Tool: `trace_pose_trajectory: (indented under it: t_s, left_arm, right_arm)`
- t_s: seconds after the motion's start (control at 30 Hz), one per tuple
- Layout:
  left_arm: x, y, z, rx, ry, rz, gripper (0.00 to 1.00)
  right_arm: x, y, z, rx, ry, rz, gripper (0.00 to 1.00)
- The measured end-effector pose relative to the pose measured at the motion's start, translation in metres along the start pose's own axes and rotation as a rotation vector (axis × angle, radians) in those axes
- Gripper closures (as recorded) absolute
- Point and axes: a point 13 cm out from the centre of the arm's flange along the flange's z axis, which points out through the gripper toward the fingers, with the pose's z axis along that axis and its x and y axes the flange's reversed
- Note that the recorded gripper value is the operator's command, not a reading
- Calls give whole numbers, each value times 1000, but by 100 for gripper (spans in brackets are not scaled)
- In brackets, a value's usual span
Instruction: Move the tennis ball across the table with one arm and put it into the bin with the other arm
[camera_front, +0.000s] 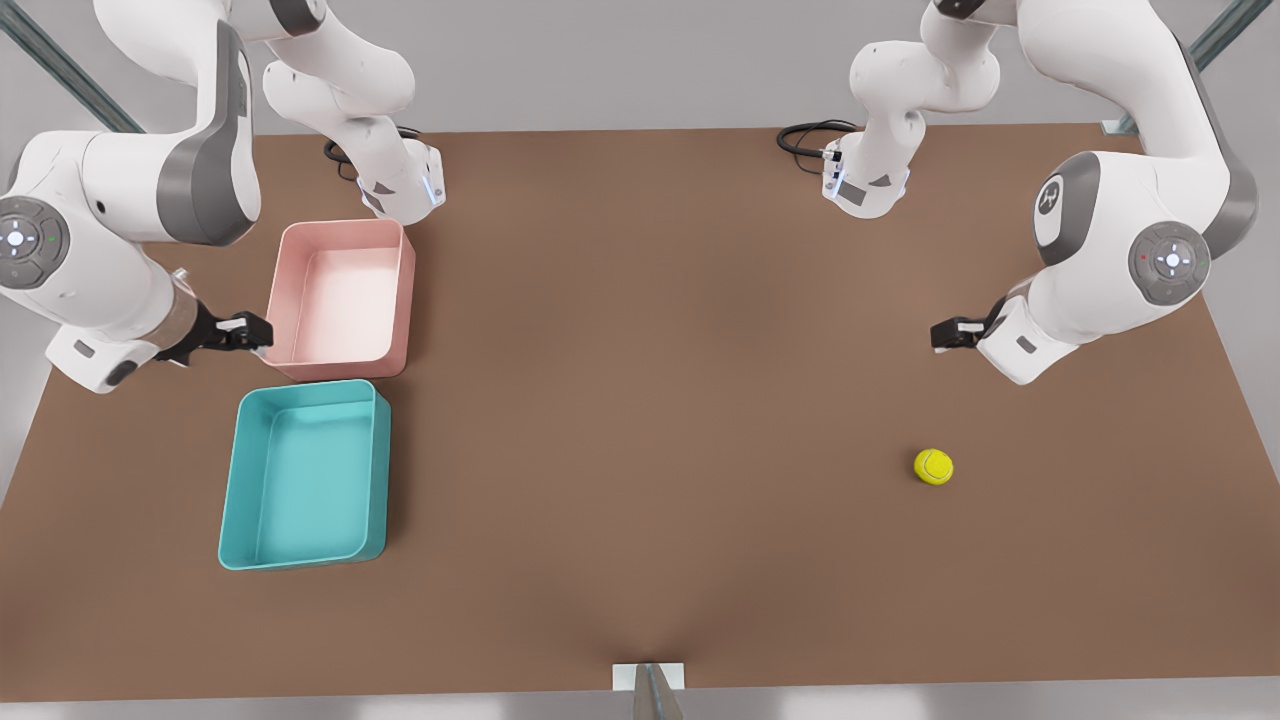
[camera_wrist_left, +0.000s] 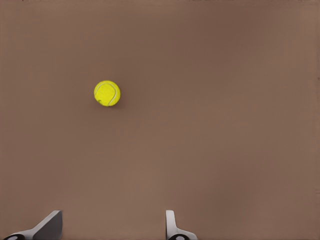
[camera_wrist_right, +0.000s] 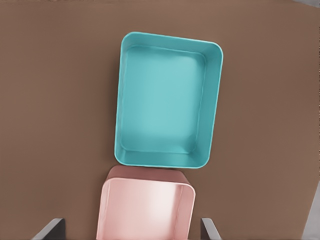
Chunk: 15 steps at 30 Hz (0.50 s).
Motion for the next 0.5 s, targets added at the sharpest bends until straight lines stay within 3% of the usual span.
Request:
trace_pose_trajectory:
  t_s: [0.07, 0.1, 0.17, 0.3, 0.5]
  left_arm:
    - [-1, 0, 0, 1, -3, -4, 0]
    - [-2, 0, 2, 1, -1, -6, 9]
    - [-16, 7, 24, -5, 34, -20, 75]
    - [-107, 46, 107, -33, 97, -9, 79]
    - [-138, 111, 187, -22, 123, 179, 79]
  right_arm:
    - [-1, 0, 0, 5, -2, 5, 0]
    - [-1, 0, 3, 6, 4, 6, 0]
    - [-3, 0, 19, 8, 31, 10, 0]
    - [-12, -3, 36, 6, 48, 22, 0]
    - [-44, 1, 50, 0, 30, 26, 0]
